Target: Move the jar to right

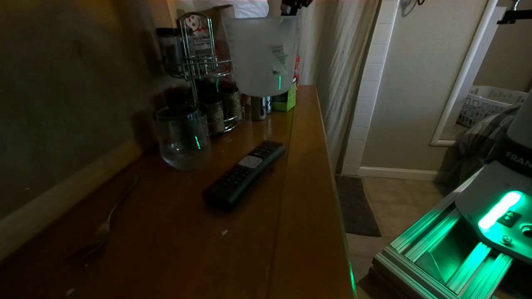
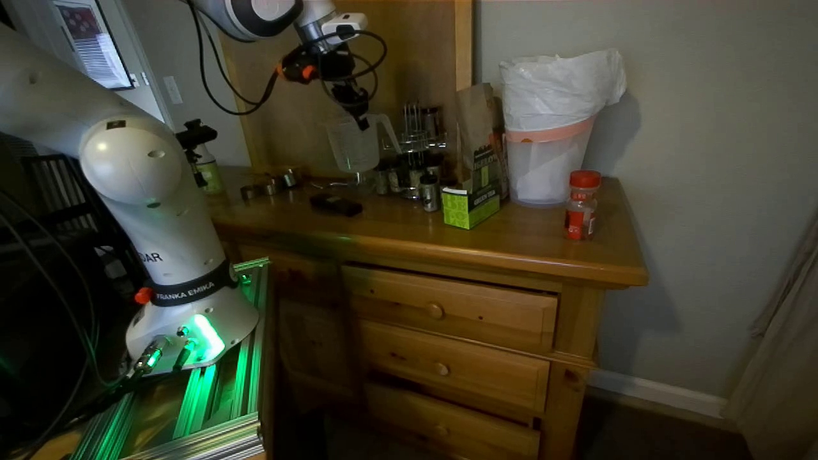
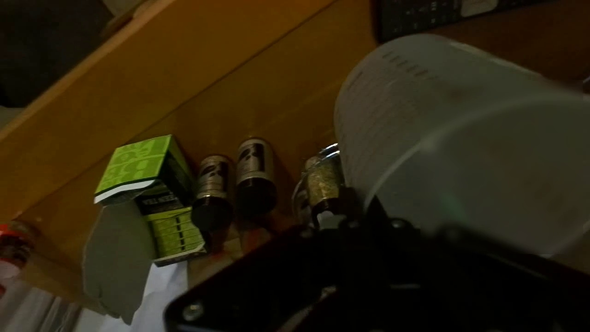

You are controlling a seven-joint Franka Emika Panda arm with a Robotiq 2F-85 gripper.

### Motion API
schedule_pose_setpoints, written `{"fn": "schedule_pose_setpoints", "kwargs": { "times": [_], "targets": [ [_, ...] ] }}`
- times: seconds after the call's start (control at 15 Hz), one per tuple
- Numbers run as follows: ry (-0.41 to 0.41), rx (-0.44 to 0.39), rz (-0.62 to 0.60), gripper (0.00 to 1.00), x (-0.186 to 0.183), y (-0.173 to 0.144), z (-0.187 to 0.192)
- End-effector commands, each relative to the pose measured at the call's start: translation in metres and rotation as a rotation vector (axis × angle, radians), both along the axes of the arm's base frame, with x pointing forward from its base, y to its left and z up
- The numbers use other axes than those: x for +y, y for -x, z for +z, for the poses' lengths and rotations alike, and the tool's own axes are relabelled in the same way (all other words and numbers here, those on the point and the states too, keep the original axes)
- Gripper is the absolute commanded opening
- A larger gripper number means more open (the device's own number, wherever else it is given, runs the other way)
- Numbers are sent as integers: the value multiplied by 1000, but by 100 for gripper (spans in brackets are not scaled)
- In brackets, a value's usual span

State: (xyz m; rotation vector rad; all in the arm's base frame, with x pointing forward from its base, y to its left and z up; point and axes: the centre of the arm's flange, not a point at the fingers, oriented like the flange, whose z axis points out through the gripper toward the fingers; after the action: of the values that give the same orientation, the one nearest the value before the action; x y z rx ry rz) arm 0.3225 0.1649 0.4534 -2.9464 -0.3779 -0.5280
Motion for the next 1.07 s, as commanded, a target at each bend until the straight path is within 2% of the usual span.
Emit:
{"fn": "schedule_pose_setpoints", "kwargs": {
  "times": [0.0,0.2,0.47,0.67,1.0],
  "targets": [
    [116,-27,-86,1,-6,5,-5],
    [174,18,-152,1,-2,-2,-22],
    [238,138,-243,1,1,-11,-56],
    [192,209,-315,1,-3,-22,-75],
    [62,275,-418,1,-15,-41,-88]
  ]
}}
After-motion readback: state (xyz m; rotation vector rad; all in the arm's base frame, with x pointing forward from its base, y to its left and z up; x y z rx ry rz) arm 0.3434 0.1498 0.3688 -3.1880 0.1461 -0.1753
